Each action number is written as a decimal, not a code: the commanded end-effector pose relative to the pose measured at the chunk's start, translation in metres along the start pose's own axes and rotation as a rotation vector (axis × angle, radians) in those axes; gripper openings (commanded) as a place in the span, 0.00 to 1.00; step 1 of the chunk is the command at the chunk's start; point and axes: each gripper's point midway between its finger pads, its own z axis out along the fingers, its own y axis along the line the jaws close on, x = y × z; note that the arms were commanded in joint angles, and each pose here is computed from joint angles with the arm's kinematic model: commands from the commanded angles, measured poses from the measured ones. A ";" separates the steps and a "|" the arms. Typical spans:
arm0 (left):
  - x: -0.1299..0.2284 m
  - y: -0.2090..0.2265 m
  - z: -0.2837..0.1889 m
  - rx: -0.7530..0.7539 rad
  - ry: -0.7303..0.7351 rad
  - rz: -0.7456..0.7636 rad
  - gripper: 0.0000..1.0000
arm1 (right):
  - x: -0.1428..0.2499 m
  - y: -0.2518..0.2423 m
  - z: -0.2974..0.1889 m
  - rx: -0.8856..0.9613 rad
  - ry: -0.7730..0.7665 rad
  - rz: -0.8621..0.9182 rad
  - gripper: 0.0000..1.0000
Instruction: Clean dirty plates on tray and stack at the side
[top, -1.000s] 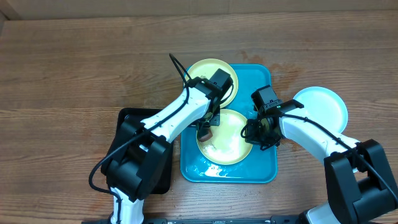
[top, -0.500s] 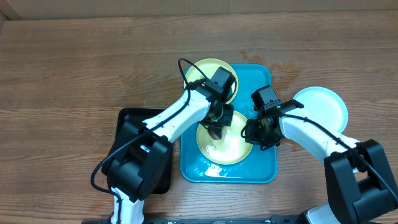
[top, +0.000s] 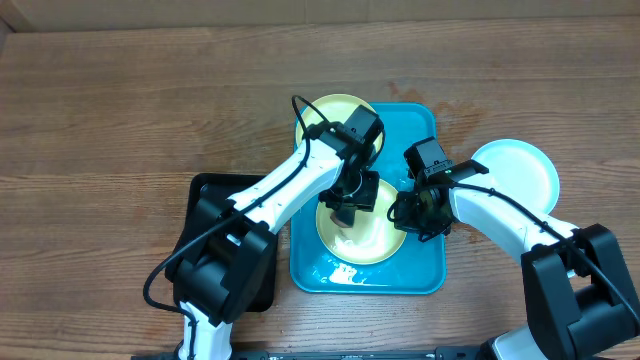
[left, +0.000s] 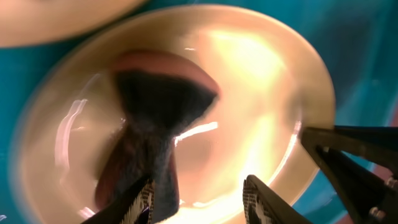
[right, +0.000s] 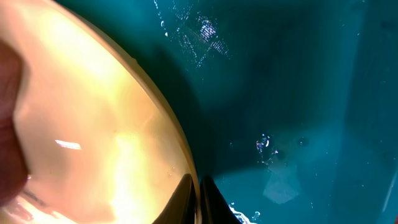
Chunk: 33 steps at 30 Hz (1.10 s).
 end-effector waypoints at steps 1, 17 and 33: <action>-0.019 0.020 -0.011 -0.147 -0.076 0.022 0.46 | 0.000 -0.023 0.005 0.108 -0.018 0.017 0.04; -0.010 0.022 0.029 -0.131 -0.078 0.047 0.10 | -0.001 -0.023 0.005 0.107 -0.020 0.017 0.04; 0.002 0.025 0.027 -0.056 0.008 -0.095 0.43 | 0.001 -0.023 0.005 0.110 -0.015 0.017 0.04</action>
